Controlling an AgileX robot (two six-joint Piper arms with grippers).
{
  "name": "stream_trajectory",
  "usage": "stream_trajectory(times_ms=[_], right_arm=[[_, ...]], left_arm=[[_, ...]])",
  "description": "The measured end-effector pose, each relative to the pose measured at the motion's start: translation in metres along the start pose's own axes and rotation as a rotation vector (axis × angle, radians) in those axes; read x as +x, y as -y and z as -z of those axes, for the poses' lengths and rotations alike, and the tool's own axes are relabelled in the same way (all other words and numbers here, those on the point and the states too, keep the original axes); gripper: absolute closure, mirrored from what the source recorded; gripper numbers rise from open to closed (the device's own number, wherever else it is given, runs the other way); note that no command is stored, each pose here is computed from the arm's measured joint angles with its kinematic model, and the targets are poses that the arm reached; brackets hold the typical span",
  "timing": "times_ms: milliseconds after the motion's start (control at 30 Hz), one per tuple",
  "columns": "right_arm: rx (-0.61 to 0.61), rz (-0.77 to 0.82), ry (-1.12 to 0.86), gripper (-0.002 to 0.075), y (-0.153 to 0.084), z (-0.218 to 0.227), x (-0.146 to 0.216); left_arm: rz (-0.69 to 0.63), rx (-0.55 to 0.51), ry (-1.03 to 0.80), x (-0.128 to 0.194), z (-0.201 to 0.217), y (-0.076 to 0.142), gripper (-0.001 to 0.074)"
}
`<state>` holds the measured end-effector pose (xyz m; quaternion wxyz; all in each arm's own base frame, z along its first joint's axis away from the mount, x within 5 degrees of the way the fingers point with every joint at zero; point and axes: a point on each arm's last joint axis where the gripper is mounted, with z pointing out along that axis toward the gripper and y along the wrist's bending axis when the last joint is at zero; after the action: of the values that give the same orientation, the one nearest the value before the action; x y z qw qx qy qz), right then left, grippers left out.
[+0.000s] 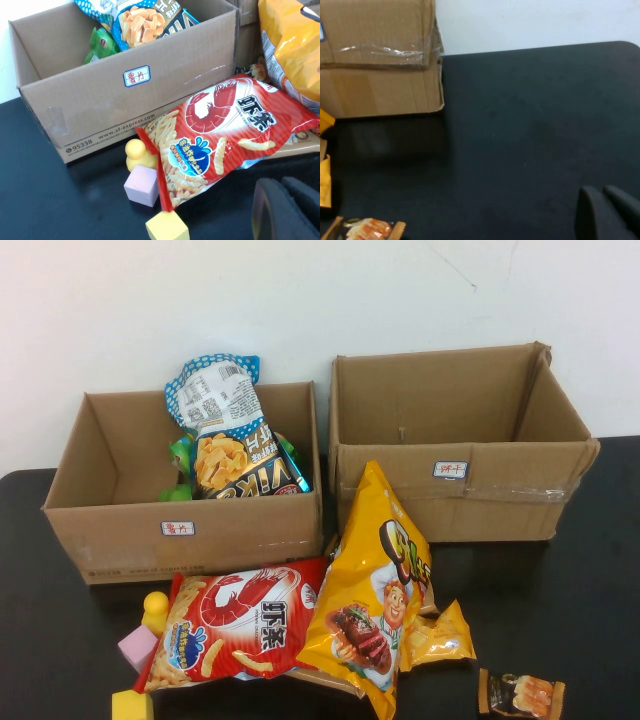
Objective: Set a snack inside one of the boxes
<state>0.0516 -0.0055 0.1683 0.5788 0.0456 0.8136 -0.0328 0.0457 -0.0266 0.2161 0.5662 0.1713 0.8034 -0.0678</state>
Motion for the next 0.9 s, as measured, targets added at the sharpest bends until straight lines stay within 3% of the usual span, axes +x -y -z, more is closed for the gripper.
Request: stream_trajectory(times_ms=[900], right_arm=[[-0.043,-0.007,-0.007,0.0726,-0.002,0.0001,0.0006]], left_arm=[[0.0,0.0,0.0,0.0,0.0,0.0,0.0736]])
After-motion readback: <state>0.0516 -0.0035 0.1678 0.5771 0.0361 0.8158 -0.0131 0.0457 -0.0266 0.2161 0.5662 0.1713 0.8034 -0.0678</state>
